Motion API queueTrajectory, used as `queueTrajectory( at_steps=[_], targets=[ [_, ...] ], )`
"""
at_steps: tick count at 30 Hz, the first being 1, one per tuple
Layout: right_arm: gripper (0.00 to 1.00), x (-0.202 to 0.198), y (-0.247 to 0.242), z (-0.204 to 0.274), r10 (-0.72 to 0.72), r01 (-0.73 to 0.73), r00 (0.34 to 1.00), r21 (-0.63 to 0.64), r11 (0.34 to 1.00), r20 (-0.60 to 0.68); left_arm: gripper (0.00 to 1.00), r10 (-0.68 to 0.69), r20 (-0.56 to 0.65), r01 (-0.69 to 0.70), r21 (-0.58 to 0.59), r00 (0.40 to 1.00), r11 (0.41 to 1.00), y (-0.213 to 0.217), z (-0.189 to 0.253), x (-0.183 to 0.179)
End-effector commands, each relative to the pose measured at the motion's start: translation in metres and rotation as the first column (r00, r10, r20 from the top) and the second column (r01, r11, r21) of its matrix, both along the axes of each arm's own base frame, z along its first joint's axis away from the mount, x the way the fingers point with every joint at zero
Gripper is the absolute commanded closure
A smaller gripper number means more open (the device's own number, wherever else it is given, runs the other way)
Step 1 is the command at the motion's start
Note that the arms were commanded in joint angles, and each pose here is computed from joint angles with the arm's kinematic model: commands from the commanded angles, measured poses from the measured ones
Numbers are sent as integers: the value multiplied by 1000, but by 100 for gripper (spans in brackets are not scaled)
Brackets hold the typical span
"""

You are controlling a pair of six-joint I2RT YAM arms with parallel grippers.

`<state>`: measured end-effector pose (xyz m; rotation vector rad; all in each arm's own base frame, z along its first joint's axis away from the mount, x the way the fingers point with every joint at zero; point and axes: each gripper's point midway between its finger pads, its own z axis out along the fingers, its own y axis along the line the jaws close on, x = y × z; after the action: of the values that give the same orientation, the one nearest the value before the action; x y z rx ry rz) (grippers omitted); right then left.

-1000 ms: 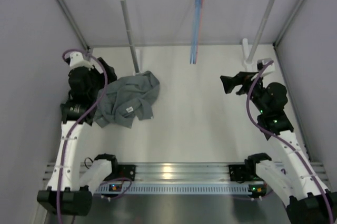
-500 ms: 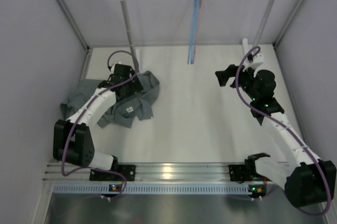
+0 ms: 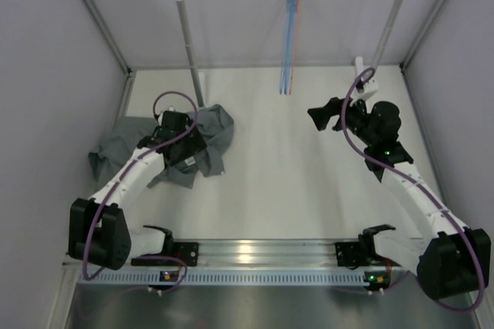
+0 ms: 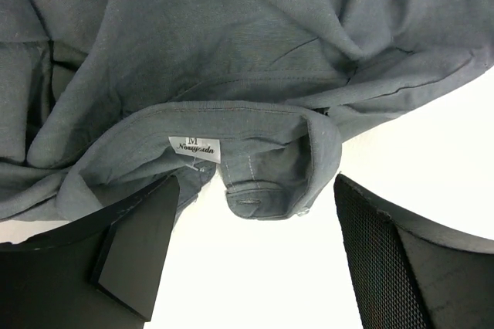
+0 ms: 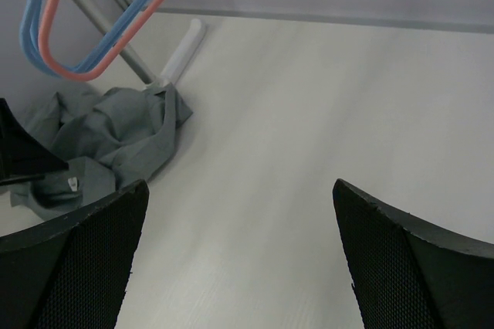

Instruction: Place the shirt on the hanger

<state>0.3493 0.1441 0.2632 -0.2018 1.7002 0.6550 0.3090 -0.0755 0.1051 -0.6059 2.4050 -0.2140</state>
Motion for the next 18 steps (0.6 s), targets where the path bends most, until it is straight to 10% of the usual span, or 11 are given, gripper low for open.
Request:
queueTrajectory(
  at_steps=[1,18],
  targets=[
    [1,-5,19,27,85,-88,993,33,996,85,14,-16,-12,16,-10,1000,1000,-5,-7,2],
    [1,-16,6,49,31,-34,989,17,999,146,14,-32,70,34,-28,997,999,-26,15,30]
  ],
)
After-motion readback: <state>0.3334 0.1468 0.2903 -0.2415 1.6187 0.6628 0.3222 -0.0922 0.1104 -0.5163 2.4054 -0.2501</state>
